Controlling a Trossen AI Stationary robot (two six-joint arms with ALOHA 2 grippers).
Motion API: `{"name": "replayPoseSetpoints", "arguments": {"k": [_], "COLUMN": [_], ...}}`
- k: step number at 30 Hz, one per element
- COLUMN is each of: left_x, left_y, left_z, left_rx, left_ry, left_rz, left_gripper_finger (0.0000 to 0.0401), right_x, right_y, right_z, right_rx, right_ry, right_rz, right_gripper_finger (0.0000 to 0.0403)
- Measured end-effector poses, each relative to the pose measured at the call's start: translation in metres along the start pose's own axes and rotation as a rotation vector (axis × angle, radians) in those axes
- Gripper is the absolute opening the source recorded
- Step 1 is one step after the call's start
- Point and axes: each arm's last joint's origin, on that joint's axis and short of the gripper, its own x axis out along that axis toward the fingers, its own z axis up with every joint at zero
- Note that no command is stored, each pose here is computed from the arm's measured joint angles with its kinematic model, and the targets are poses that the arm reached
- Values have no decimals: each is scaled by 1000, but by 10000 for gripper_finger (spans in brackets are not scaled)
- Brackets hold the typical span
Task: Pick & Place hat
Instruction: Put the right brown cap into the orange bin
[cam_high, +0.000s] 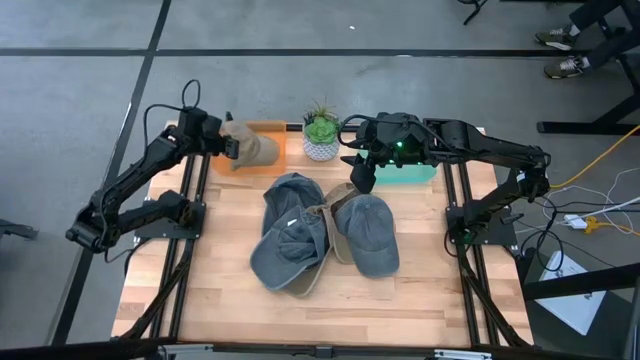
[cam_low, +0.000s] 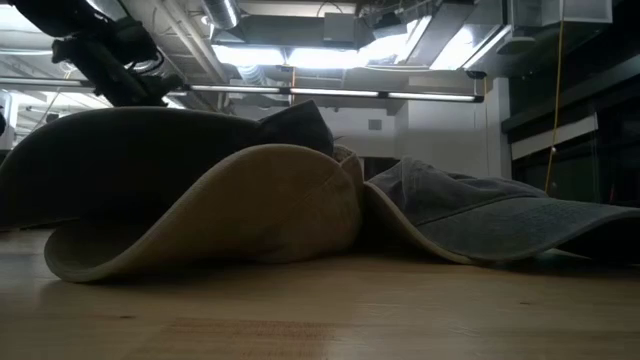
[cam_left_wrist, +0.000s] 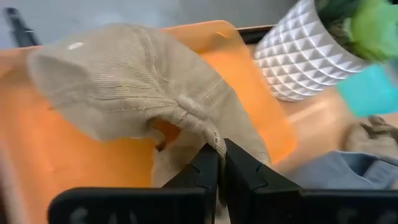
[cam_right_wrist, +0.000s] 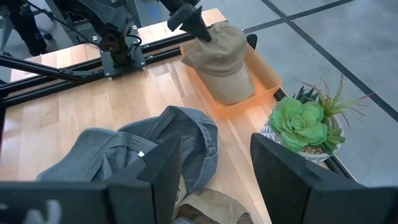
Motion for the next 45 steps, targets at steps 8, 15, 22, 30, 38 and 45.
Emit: {"name": "replayPoseSetpoints", "arguments": {"k": [8, 15, 22, 30, 38, 45], "left_x": [-18, -33, -35, -34, -34, -34], "left_y": [-4, -11, -12, -10, -13, -13], "left_z": [5, 16, 13, 8, 9, 9], "left_rx": [20, 41, -46, -41, -44, -89], "left_ry": [-74, -136, -84, -39, -33, -29], "left_rz": [58, 54, 41, 56, -21, -25], "left_gripper_finger": [41, 96, 174, 237, 245, 241], "right_x": [0, 0, 0, 0, 0, 0], "right_y": [0, 0, 0, -1, -1, -1], "right_z": [0, 0, 0, -3, -4, -4], "right_rx": [0, 0, -1, -1, -2, -2], "right_ry": [0, 1, 3, 31, 36, 36], "right_rz": [1, 1, 1, -6, -7, -7], "right_gripper_finger": [189, 189, 189, 189, 189, 189]}}
